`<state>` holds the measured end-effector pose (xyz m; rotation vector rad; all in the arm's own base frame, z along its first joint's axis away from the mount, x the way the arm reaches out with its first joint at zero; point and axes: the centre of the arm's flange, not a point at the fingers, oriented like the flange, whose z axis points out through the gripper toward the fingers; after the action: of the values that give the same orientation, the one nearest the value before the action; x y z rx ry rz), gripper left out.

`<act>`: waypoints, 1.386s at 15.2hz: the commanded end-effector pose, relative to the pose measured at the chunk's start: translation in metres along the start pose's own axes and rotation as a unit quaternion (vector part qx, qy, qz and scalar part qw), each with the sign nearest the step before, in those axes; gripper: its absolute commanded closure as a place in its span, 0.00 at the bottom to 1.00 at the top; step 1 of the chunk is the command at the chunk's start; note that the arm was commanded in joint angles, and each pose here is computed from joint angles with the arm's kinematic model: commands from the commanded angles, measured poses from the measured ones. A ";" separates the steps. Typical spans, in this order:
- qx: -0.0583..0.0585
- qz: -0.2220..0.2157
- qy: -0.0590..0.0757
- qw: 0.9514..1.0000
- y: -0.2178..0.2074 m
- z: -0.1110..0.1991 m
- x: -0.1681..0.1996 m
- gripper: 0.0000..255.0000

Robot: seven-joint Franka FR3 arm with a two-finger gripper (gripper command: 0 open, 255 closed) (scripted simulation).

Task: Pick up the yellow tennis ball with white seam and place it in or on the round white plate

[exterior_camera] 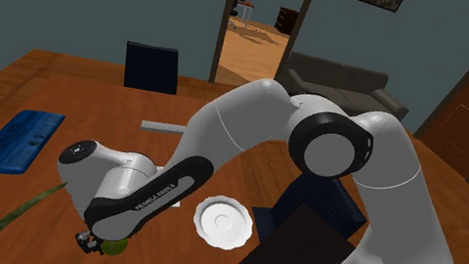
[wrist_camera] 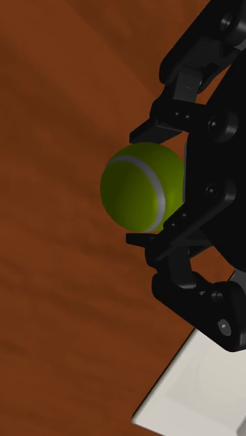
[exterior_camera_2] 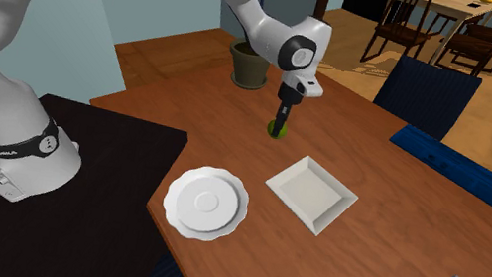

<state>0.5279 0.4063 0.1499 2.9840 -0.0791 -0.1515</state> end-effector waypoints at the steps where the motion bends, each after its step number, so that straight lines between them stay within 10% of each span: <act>1: 0.000 0.000 -0.001 1.000 0.000 0.001 0.000 1.00; 21: 0.000 0.000 -0.001 1.000 0.013 -0.082 -0.008 1.00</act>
<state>0.5272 0.4064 0.2288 2.9832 -0.0785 -0.1531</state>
